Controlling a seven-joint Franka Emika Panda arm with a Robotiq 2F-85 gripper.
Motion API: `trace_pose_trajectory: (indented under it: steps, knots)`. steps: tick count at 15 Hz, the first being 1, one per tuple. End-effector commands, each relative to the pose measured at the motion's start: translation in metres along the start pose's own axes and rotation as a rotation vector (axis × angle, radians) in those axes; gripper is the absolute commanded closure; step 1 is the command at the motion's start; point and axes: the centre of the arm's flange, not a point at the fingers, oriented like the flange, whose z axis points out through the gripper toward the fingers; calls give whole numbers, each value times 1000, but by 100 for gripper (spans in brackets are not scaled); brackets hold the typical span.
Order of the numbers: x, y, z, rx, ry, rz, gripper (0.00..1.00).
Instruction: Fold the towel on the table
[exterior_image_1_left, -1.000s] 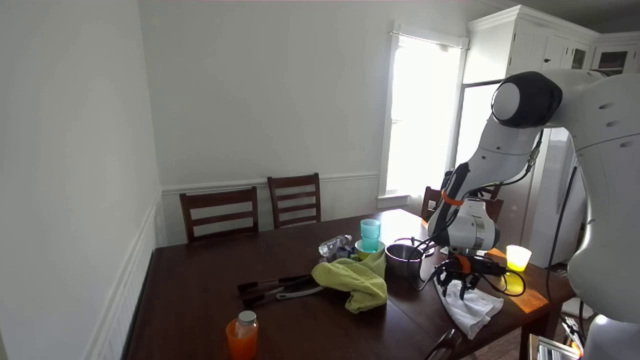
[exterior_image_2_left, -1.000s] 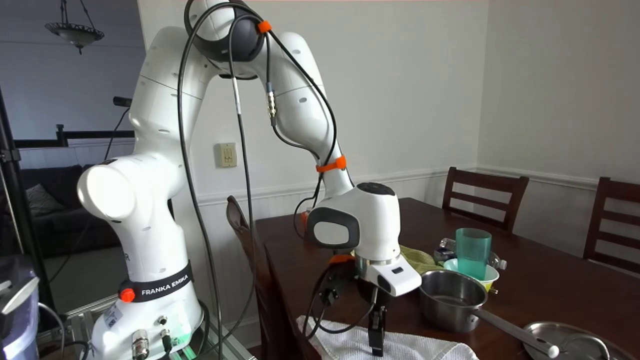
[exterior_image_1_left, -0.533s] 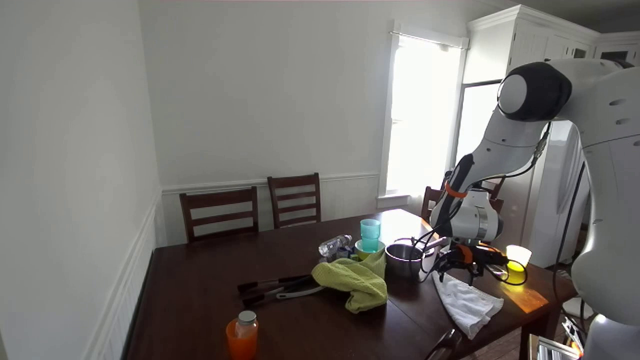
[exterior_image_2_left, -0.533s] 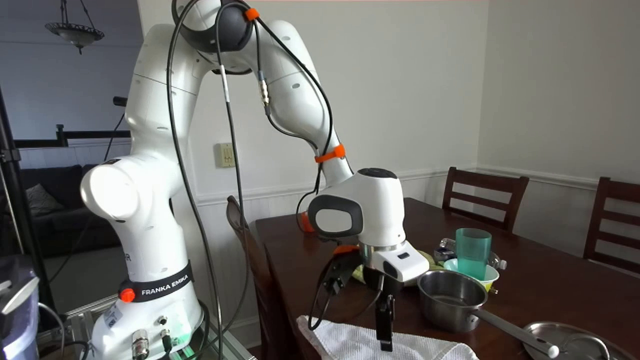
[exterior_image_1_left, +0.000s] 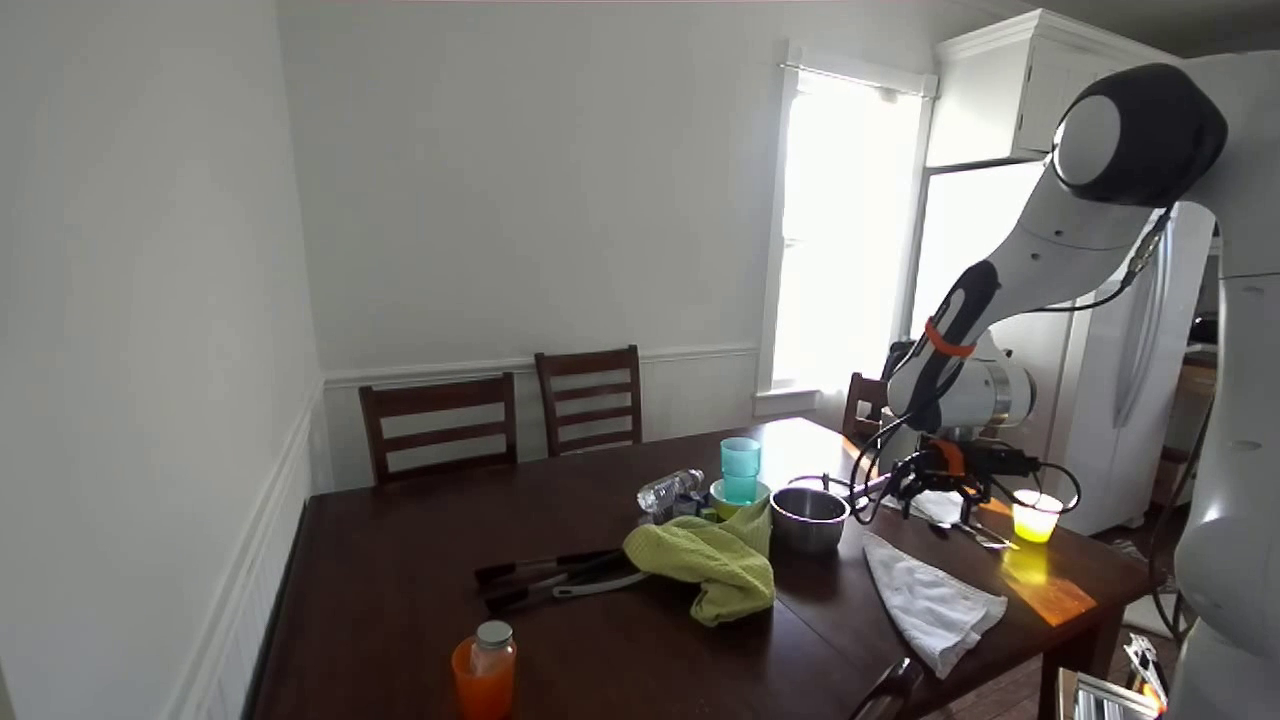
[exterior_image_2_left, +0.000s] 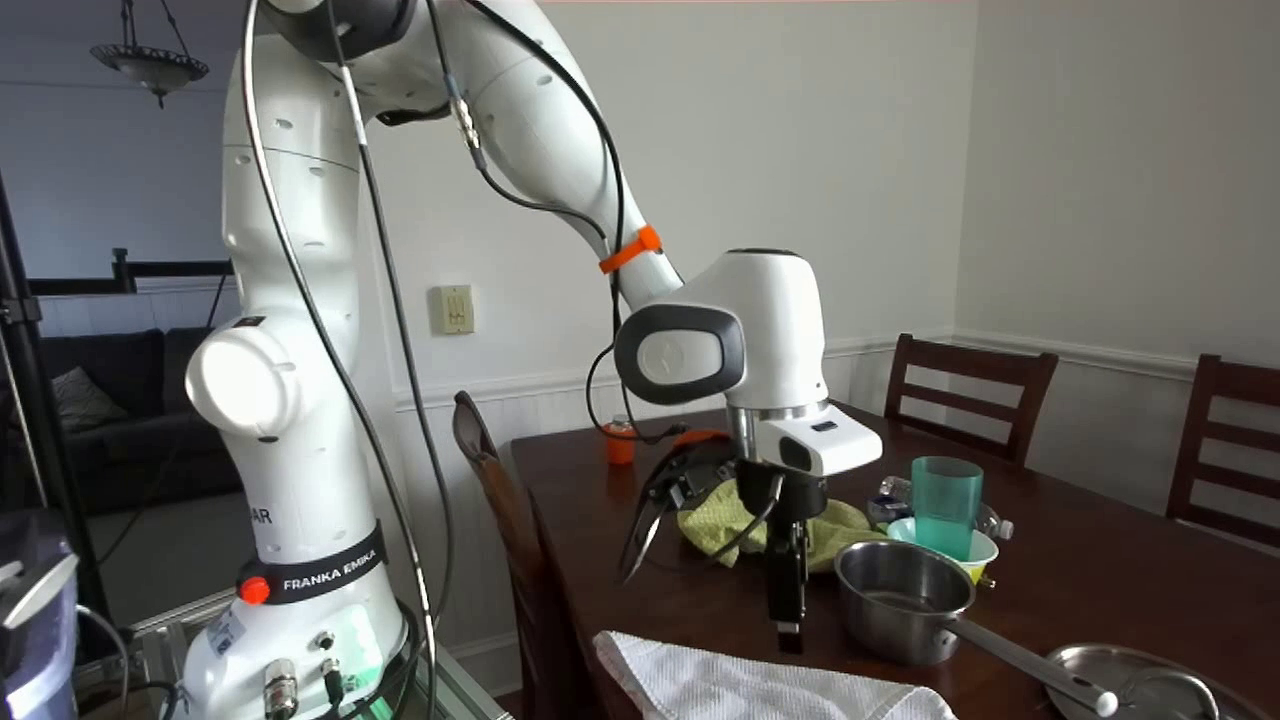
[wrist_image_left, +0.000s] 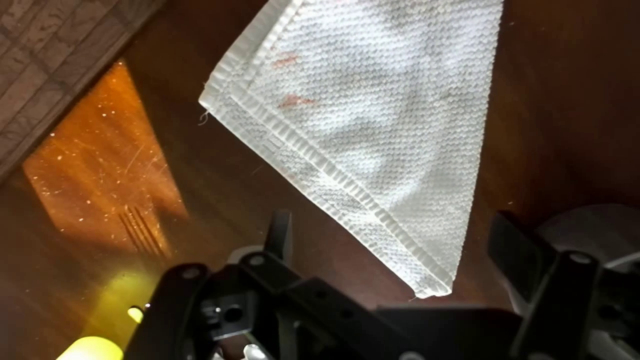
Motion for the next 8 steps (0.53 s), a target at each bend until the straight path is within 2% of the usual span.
trace_pose_trajectory:
  steps: [1, 8]
  knots:
    - [-4, 1, -52, -33, -13, 22, 0]
    - [-5, -5, -98, -36, -9, 26, 0]
